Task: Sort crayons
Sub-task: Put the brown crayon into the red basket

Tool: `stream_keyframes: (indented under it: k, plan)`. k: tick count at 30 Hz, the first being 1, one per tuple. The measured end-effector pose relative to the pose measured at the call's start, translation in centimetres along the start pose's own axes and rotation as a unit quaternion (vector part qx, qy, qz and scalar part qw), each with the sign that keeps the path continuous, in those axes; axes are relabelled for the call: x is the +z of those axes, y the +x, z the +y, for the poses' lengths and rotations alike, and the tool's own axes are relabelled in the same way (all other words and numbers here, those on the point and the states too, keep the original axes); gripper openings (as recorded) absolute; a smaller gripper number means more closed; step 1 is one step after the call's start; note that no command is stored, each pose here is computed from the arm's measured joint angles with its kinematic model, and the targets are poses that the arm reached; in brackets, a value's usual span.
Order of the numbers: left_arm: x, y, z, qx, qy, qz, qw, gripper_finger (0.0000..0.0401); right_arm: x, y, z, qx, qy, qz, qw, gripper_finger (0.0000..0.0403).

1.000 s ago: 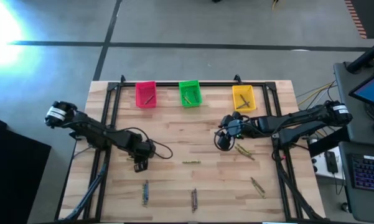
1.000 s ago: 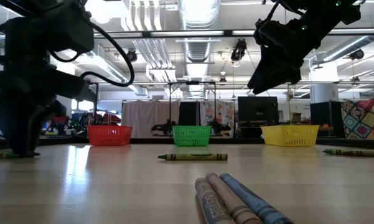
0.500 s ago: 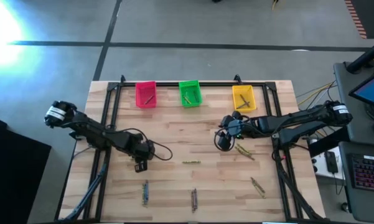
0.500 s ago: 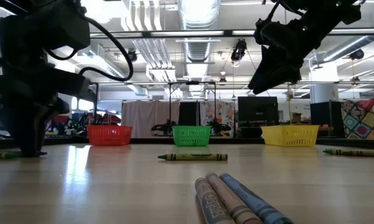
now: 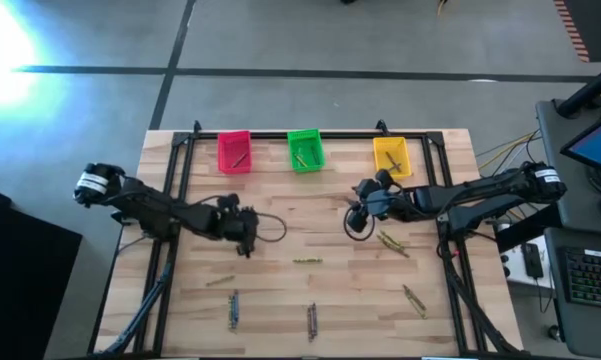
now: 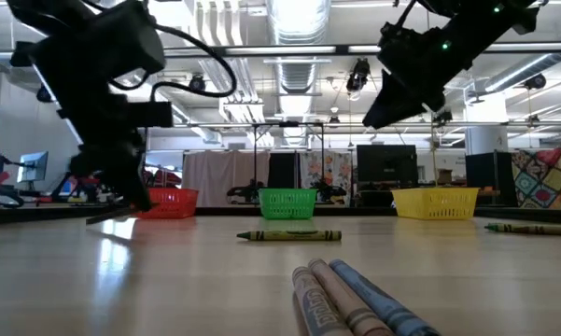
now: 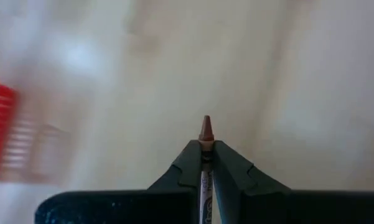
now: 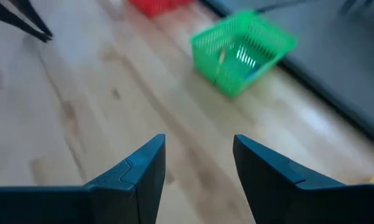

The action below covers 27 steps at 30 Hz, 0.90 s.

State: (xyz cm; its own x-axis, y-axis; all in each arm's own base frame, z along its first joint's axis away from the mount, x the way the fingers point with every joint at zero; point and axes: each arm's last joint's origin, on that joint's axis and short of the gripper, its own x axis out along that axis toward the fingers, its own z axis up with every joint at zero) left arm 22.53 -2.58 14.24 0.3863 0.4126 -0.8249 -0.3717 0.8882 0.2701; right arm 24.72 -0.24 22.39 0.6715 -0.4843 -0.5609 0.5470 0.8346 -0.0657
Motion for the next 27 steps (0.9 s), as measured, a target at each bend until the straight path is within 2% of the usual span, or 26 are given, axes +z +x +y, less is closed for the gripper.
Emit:
stream_keyframes:
  k: [5,11,15,20,23,27]
  plan:
    - [2.6,0.4,3.6,0.074,-0.039,-0.023,0.996,0.0002,0.9,0.1,-0.1,0.004,0.009,-0.036,0.999,0.0180]
    - [5.9,-0.3,9.5,0.125,-0.096,-0.046,0.987,0.0002,-0.3,0.4,-0.6,-0.015,-0.031,0.008,0.999,0.0180]
    - [6.7,-0.3,13.3,0.163,-0.139,-0.045,0.976,0.0007,-1.2,0.5,-0.9,-0.026,-0.043,0.036,0.998,0.0180]
    - [6.5,0.9,17.0,0.203,-0.194,-0.035,0.959,0.0028,-1.1,0.5,-1.0,-0.051,-0.042,0.023,0.998,0.0180]
    - [5.8,1.6,18.1,0.202,-0.210,-0.021,0.957,0.0053,-1.1,0.5,-1.2,-0.086,-0.042,0.011,0.995,0.0180]
    - [5.0,2.1,18.3,0.157,-0.235,-0.002,0.959,0.0094,-1.0,0.4,-1.5,-0.132,-0.034,-0.005,0.991,0.0180]
